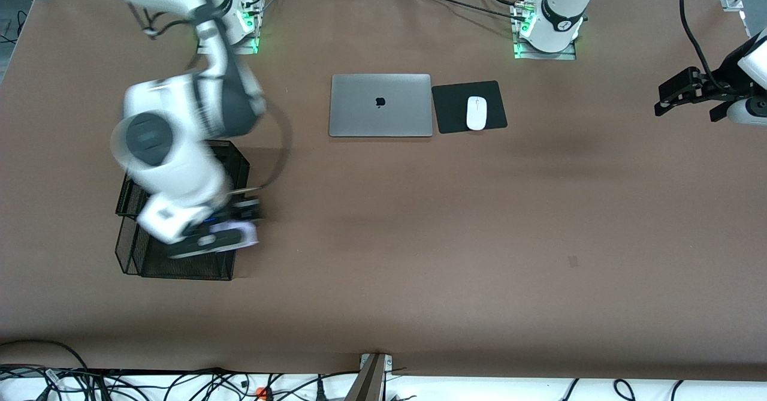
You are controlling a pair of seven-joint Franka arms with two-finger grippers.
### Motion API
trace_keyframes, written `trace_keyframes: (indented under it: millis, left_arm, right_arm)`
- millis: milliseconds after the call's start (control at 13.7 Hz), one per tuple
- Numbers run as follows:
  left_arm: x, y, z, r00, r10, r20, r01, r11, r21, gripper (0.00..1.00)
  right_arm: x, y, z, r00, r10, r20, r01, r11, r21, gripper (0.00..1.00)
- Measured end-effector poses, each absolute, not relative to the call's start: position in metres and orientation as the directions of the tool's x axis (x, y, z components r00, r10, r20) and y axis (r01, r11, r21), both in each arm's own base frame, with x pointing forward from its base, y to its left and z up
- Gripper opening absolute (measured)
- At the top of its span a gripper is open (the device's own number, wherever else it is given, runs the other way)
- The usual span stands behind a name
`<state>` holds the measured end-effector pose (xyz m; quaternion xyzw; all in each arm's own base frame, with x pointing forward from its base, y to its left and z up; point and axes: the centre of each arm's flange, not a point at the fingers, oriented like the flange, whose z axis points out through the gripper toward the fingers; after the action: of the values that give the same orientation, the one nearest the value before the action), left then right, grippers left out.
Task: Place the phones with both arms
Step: 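Carry the white phone with the right gripper over the mesh basket, then lower the white phone into the basket and open the right gripper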
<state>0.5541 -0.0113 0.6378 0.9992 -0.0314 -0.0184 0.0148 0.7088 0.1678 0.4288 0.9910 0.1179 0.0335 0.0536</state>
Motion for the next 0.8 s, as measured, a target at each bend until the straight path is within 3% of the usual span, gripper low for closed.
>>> trace_keyframes:
  millis: [292,802]
  left_arm:
    - [0.549,-0.012,0.644,0.998,-0.061,-0.034,-0.06,-0.998,0.031,1.0]
    - [0.546,-0.012,0.647,0.998,-0.062,-0.033,-0.061,-0.998,0.032,1.0]
  right_arm:
    - [0.73,0.039,0.373,0.987,0.158,-0.001,0.157,-0.98,0.125,0.83]
    - [0.743,-0.003,0.291,0.994,0.1,0.032,0.096,-0.989,0.11,0.83]
